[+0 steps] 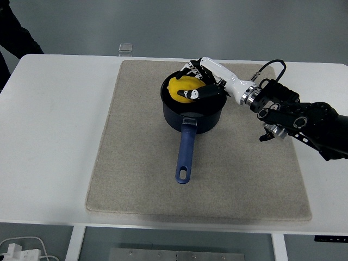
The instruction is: Put the potato in the blue pot
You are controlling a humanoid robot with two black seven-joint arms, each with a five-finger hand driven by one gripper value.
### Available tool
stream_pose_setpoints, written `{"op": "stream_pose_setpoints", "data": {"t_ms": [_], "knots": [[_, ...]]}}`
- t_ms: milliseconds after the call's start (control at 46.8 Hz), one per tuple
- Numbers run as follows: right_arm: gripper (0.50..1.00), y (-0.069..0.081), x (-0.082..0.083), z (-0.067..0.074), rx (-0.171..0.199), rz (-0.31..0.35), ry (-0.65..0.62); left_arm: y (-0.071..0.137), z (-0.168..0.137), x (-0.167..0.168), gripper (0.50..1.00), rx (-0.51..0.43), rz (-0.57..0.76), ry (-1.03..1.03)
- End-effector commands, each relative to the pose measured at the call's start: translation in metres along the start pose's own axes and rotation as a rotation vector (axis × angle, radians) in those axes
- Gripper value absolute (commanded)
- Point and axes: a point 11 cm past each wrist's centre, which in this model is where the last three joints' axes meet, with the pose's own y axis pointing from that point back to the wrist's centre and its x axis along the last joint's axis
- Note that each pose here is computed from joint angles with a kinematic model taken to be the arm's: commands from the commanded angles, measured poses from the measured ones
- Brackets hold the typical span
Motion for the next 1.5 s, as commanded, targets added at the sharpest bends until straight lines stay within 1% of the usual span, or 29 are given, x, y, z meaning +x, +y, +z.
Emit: {"op": "stream_pose_setpoints", "data": {"t_ms": [0,21,107,150,256,299,342,406,470,662,748,855,897,919,1004,1047,1111,1175,1239,1303,1346,1389,1474], "knots": [[0.633,-0.001,0.000,-0.001,0.002,0.001,-0.001,0.000,0.000,0.000,0.996,0.000,0.001,0.000],[0.654,-0.001,-0.001,-0.001,0.002,-0.001,-0.002,0.000,0.000,0.000,0.996,0.000,0.001,0.000],[0.703,-0.001,-0.001,-0.002,0.003,0.002,-0.002,0.000,0.000,0.000,0.996,0.000,0.001,0.000],[0.748,-0.001,-0.001,-0.002,0.003,0.003,-0.004,0.000,0.000,0.001,0.996,0.000,0.002,-0.001],[0.815,-0.001,-0.001,-0.002,0.003,0.008,-0.002,0.000,0.000,0.000,0.996,0.000,0.001,0.000],[0.860,-0.001,-0.001,-0.002,0.003,0.008,-0.004,0.000,0.000,0.000,0.996,0.000,0.001,0.000],[0.876,-0.002,-0.001,-0.003,0.007,0.012,-0.012,0.000,0.000,0.000,0.996,0.000,0.001,0.000],[0.905,-0.005,0.003,-0.011,0.028,0.030,-0.033,0.000,0.000,0.000,0.996,0.000,0.001,0.000],[0.913,-0.007,0.006,-0.016,0.042,0.044,-0.048,0.000,0.000,0.000,0.996,0.000,0.001,0.000],[0.919,-0.005,0.014,-0.016,0.042,0.062,-0.048,0.000,0.000,0.000,0.996,0.000,0.001,0.000],[0.924,-0.006,0.019,-0.020,0.052,0.081,-0.060,0.000,0.000,0.000,0.996,0.000,0.001,0.000],[0.926,0.000,0.037,-0.018,0.053,0.144,-0.111,0.000,0.000,0.000,0.996,0.000,0.001,0.000],[0.926,0.000,0.044,-0.019,0.042,0.172,-0.146,0.000,0.000,0.000,0.996,0.000,0.001,0.000],[0.926,0.001,0.047,-0.017,0.030,0.186,-0.162,0.000,0.000,0.000,0.996,0.000,0.001,0.000],[0.926,0.008,0.058,-0.005,-0.018,0.244,-0.230,0.000,0.000,0.000,0.996,0.000,0.001,0.000],[0.926,0.012,0.062,0.000,-0.031,0.268,-0.259,0.000,-0.001,0.000,0.996,0.002,0.001,0.001],[0.926,0.016,0.070,0.003,-0.031,0.307,-0.304,0.000,-0.001,0.000,0.996,0.002,0.001,0.001],[0.926,0.022,0.077,0.011,-0.055,0.346,-0.356,0.000,-0.001,0.000,0.996,0.002,0.001,0.001],[0.926,0.027,0.079,0.021,-0.088,0.384,-0.426,0.000,-0.001,0.000,0.996,0.002,0.001,0.001],[0.926,0.031,0.082,0.026,-0.099,0.429,-0.518,0.000,-0.001,0.000,0.996,0.001,0.000,0.000],[0.926,0.033,0.085,0.029,-0.096,0.461,-0.582,0.000,-0.001,0.000,0.996,0.001,0.000,0.000],[0.926,0.036,0.086,0.034,-0.102,0.485,-0.643,0.000,-0.001,-0.001,0.996,0.001,-0.002,0.000],[0.926,0.041,0.090,0.043,-0.131,0.524,-0.762,0.000,-0.001,0.000,0.996,0.001,0.000,0.000]]}}
